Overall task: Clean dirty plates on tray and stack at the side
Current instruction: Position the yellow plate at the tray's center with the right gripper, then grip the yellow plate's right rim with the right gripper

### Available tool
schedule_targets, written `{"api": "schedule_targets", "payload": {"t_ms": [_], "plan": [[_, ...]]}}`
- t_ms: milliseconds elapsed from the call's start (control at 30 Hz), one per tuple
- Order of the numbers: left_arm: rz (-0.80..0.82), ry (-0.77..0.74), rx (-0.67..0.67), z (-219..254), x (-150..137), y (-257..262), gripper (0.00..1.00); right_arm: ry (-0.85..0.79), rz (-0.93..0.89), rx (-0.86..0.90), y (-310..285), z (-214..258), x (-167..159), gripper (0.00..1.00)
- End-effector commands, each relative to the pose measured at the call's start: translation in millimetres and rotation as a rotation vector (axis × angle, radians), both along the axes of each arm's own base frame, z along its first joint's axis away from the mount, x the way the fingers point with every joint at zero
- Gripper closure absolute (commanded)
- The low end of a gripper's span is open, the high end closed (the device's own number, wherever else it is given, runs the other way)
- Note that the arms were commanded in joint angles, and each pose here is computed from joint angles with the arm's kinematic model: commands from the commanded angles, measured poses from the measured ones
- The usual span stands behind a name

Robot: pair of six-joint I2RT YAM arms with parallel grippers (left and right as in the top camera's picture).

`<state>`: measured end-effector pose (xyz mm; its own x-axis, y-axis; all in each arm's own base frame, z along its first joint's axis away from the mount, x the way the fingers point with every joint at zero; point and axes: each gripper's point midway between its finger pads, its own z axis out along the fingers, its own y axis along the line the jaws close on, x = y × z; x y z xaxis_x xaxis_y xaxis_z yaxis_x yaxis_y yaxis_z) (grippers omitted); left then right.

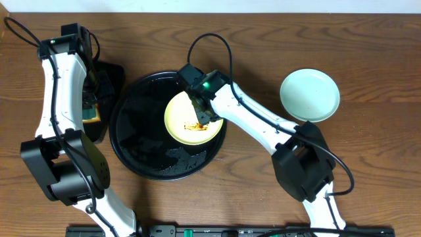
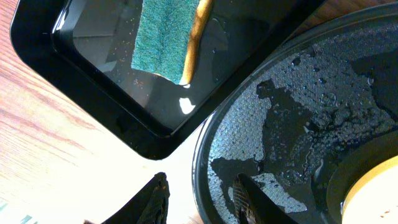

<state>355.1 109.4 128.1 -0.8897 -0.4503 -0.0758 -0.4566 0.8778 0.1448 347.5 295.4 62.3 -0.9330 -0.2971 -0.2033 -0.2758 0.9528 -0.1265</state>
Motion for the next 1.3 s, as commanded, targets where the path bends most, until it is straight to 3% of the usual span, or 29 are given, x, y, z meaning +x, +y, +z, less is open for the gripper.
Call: {"api": "schedule_targets", "payload": {"t_ms": [0, 67, 367, 600, 1067, 1267], "plan": [[-0.007, 0.008, 0.011, 0, -3, 1, 0.65, 0.060, -0.071, -0.006, -6, -22, -3, 0.44], [-0.007, 0.008, 0.011, 0, -3, 1, 0.65, 0.074, -0.108, -0.015, -8, -28, -5, 0.36], [-0.007, 0.008, 0.010, 0, -3, 1, 0.65, 0.139, -0.213, -0.109, -35, -56, -10, 0.37], [-0.007, 0.012, 0.010, 0, -4, 1, 0.64, 0.097, -0.316, -0.204, -66, -51, -3, 0.27], [-0.007, 0.015, 0.009, 0, -4, 1, 0.65, 0.072, -0.421, -0.323, -112, -42, 5, 0.20], [-0.007, 0.015, 0.009, 0, -4, 1, 0.64, 0.033, -0.482, -0.406, -133, -33, 4, 0.10]]}}
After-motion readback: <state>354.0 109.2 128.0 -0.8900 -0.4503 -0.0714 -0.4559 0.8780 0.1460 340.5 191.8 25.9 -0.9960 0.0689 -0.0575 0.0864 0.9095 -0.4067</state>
